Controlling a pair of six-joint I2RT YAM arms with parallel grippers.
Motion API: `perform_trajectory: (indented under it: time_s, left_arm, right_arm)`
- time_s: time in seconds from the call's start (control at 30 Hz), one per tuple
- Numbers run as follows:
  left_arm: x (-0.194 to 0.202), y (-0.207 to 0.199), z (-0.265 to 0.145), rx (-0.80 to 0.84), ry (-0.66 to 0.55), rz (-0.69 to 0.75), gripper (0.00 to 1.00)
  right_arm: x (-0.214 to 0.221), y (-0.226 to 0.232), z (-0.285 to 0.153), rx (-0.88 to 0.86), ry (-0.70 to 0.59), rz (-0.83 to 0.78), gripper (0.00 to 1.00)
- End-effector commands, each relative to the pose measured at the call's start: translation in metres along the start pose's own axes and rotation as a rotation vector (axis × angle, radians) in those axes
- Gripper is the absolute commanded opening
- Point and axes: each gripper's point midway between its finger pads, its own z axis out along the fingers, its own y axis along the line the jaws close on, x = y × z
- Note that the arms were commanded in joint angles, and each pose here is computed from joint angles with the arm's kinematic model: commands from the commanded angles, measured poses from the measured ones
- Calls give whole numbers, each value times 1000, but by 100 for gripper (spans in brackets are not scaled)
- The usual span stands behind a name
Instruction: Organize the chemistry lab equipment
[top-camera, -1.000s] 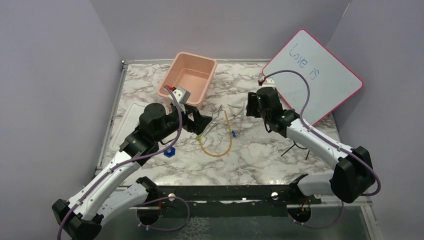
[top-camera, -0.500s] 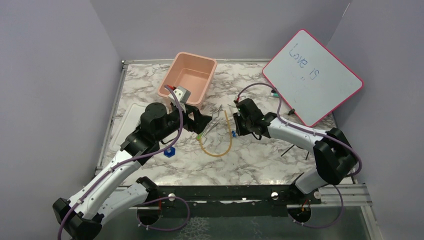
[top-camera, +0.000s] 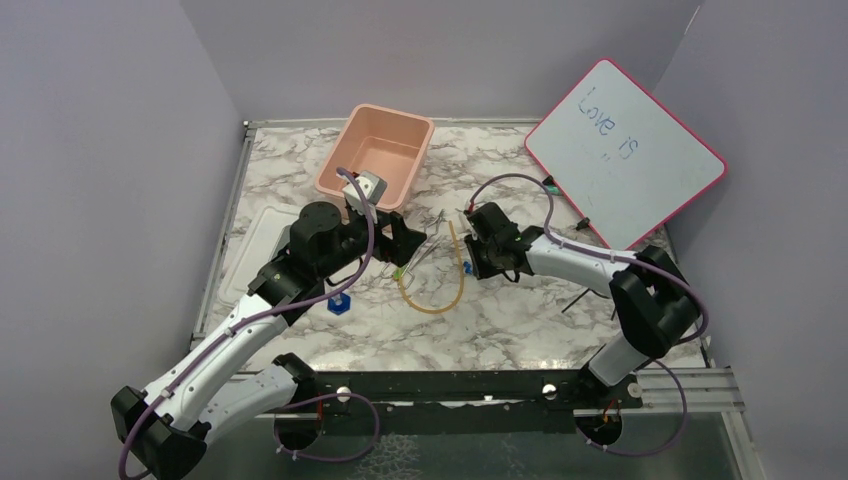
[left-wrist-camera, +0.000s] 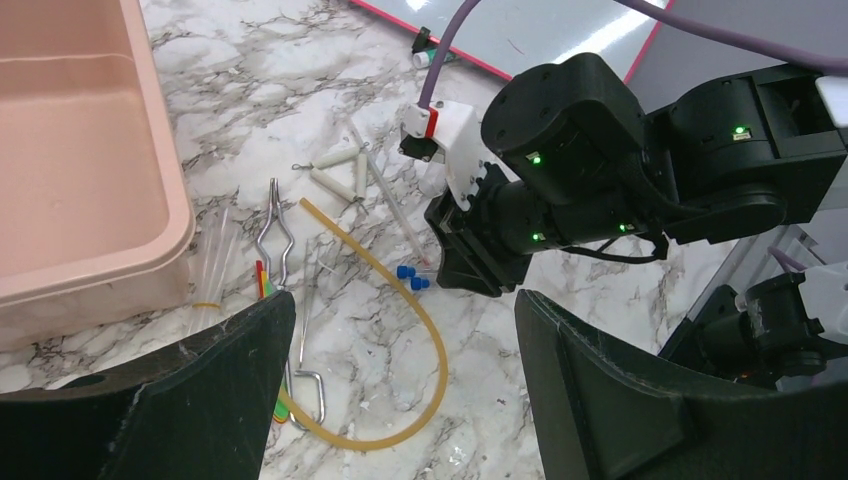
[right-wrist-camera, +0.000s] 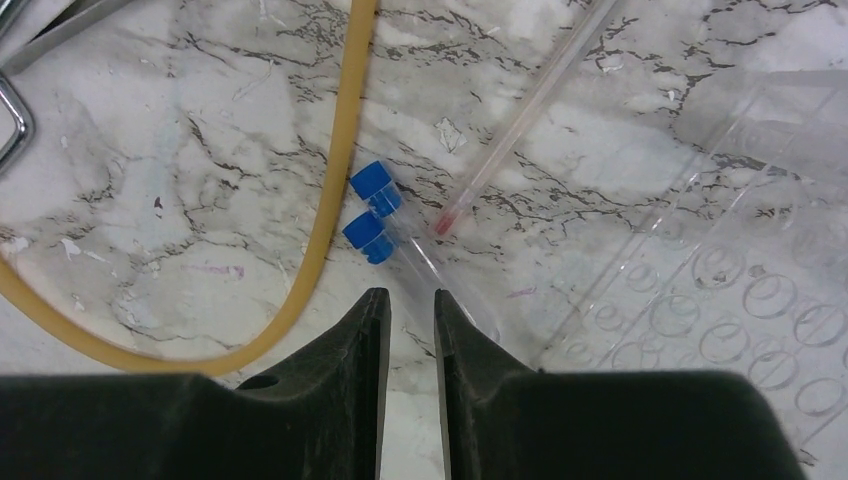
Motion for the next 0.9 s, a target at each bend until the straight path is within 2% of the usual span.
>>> perform_trajectory:
  time_s: [0.0, 0.53, 0.7, 0.87]
  left_arm:
    - [-5, -1, -1, -1, -15, -4, 83]
    - [-5, -1, -1, -1, -16, -5, 83]
    - [-5, -1, 0, -2, -13, -5, 83]
    - [-4, 0, 1, -5, -11, -6, 83]
  right_arm:
    - [14, 5, 5, -24, 45, -24, 24]
    - [28, 8, 22, -20, 105, -79, 31]
    - [30, 10, 28, -30, 116, -131, 30]
    - [22, 12, 27, -25, 93, -145, 21]
